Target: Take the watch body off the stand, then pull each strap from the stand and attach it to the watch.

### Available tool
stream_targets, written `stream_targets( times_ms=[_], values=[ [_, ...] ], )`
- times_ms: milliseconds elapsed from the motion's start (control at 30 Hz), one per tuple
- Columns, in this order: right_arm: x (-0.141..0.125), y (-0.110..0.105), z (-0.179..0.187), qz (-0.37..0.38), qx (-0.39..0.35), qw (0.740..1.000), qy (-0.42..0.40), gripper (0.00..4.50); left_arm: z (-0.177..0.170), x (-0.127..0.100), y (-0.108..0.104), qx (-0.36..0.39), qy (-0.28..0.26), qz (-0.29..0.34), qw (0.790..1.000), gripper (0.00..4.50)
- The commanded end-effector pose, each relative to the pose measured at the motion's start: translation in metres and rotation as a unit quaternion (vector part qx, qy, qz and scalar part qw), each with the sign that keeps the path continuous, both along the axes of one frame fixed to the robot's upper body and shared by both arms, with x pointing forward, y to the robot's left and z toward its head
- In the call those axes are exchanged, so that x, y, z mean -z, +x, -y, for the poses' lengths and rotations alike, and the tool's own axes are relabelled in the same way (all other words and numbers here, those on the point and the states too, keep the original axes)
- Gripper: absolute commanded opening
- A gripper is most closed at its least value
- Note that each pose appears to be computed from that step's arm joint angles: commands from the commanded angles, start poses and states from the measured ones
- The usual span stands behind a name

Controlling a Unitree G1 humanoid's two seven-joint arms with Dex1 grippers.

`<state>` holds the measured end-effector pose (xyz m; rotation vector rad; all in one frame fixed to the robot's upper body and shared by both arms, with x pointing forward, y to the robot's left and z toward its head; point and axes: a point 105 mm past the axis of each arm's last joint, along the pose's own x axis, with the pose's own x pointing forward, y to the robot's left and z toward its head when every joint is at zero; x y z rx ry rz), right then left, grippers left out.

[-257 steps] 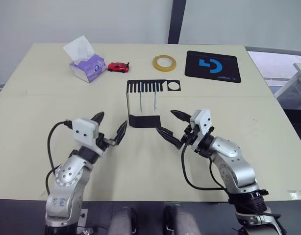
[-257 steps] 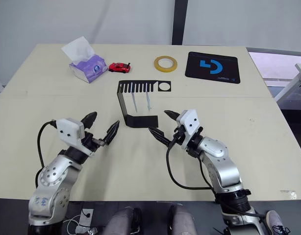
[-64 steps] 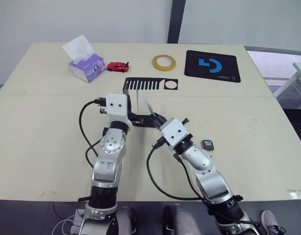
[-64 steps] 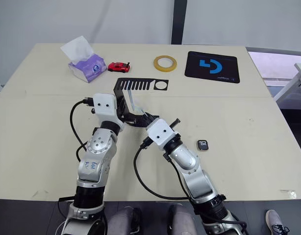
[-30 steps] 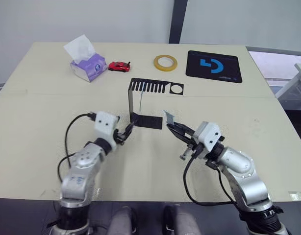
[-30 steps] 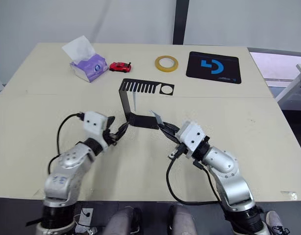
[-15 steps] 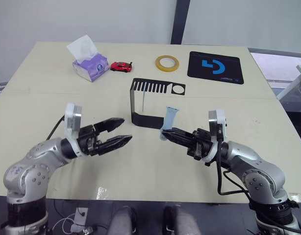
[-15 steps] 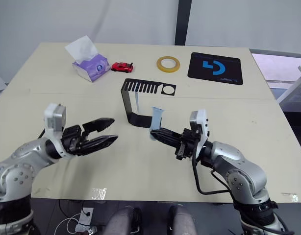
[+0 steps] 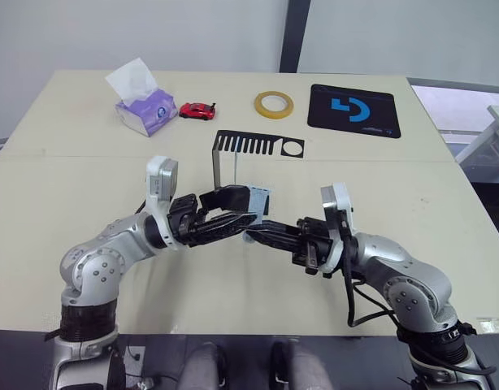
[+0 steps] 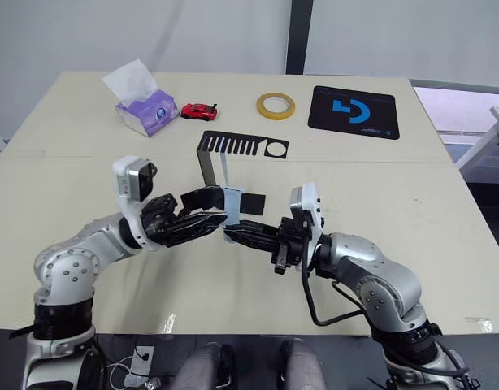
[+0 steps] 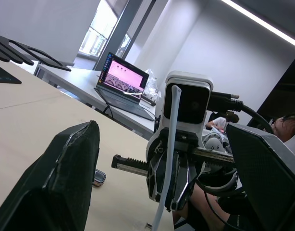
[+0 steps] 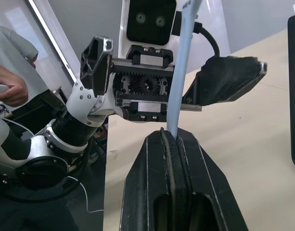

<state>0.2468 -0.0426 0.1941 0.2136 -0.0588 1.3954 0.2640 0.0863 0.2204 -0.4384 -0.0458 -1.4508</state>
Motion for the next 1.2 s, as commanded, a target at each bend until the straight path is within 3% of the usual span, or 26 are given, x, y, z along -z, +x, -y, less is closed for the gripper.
stream_targets(
  times_ms=[33,533,967,1133,1200],
  values=[
    [-0.009,-0.004,-0.001,0.02,-0.009,1.0,0.014,0.0,0.007,-0.005,-0.001,0.019,-0.015,0.006,1.0,3.17],
    [-0.013,-0.017,-0.005,-0.052,-0.063,0.996,0.039,0.0,0.009,-0.011,-0.009,0.075,-0.045,-0.026,0.996,3.17],
    [-0.012,-0.018,-0.005,-0.059,-0.062,0.995,0.044,0.0,0.011,-0.008,-0.008,0.075,-0.052,-0.038,0.995,3.17],
    [-0.011,-0.019,-0.005,-0.059,-0.063,0.995,0.043,0.0,0.012,-0.008,-0.008,0.074,-0.055,-0.045,0.995,1.12],
    [-0.011,-0.019,-0.005,-0.059,-0.063,0.995,0.042,0.0,0.013,-0.008,-0.008,0.074,-0.056,-0.046,0.995,1.12]
  ],
)
